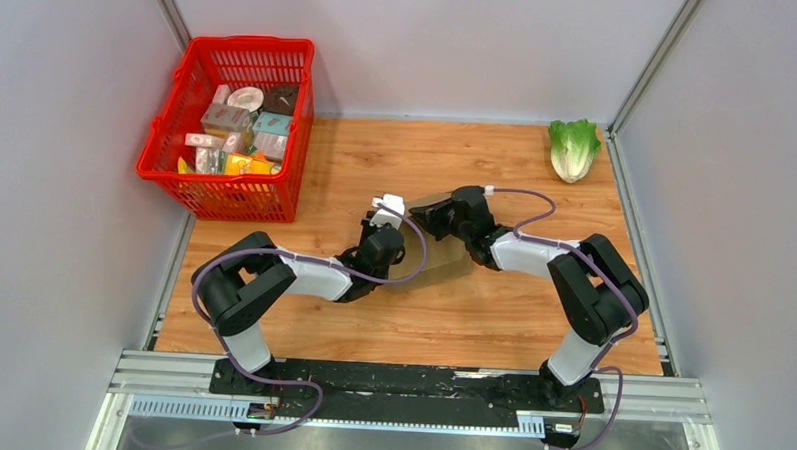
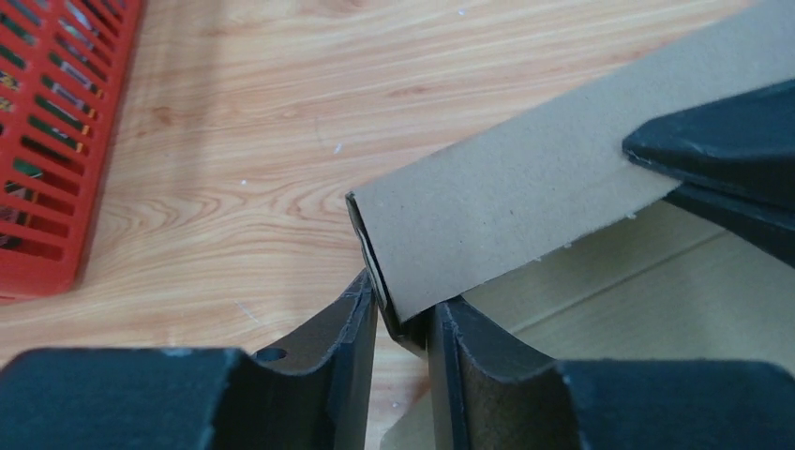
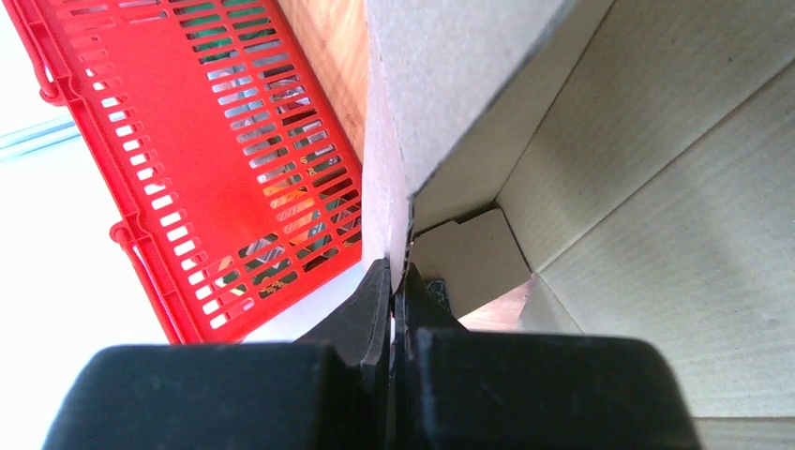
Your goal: Fold the paper box
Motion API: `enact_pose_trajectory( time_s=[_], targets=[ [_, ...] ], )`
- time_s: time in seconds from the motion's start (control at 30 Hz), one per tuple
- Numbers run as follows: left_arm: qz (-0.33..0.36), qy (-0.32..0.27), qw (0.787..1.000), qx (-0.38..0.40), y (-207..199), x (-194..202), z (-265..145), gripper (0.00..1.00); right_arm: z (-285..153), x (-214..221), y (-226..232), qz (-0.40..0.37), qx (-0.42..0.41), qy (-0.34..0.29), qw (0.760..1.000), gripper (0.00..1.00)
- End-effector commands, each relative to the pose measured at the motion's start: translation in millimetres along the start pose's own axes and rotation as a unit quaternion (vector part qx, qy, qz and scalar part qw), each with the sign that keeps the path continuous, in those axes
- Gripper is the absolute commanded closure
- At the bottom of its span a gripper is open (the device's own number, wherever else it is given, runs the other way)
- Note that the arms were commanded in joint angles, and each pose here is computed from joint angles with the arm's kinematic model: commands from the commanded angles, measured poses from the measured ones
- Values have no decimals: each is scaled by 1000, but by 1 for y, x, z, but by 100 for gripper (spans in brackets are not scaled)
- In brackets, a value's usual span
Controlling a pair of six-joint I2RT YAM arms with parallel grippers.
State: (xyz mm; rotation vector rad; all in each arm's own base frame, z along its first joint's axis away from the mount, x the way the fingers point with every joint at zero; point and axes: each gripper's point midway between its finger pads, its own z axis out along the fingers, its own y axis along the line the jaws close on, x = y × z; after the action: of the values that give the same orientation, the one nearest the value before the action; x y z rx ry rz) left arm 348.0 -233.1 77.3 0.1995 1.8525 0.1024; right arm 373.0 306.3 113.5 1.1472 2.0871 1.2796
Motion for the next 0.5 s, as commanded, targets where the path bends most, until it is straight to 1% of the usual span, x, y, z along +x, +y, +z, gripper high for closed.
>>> enact_pose_trajectory(
  time_s=[0.0, 0.07, 0.1, 0.13, 0.2, 0.23, 0.27, 0.3, 0.37, 0.4, 0.47],
  targets=[
    [-11, -15, 997, -78, 19, -19, 7, 69, 0, 19, -41, 4, 82, 38, 996, 100],
    [-2, -10, 995, -98, 24, -19, 8, 77, 0, 21, -43, 10, 90, 43, 995, 100],
    [0, -11, 994, -113, 28, -20, 8, 90, -1, 21, -44, 14, 92, 42, 995, 100],
    [-3, -14, 993, -117, 29, -20, 7, 95, -1, 22, -45, 15, 95, 42, 994, 100],
    [-9, -22, 993, -114, 28, -21, 8, 100, -2, 23, -41, 7, 95, 41, 995, 100],
    [-10, -23, 993, -111, 27, -21, 8, 100, -4, 23, -49, 2, 116, 41, 992, 100],
    [-10, -23, 993, -111, 27, -21, 9, 100, -4, 24, -47, -7, 123, 42, 992, 100],
    [-11, -22, 994, -107, 25, -21, 9, 100, -3, 25, -38, -16, 116, 43, 992, 100],
    [-19, -22, 995, -95, 21, -21, 10, 99, -6, 27, -42, -12, 124, 46, 991, 100],
    [-20, -21, 996, -80, 16, -21, 9, 90, -7, 27, -45, -9, 125, 46, 991, 100],
    [-26, -21, 997, -74, 15, -21, 9, 79, -8, 28, -45, -2, 127, 50, 991, 100]
  ],
)
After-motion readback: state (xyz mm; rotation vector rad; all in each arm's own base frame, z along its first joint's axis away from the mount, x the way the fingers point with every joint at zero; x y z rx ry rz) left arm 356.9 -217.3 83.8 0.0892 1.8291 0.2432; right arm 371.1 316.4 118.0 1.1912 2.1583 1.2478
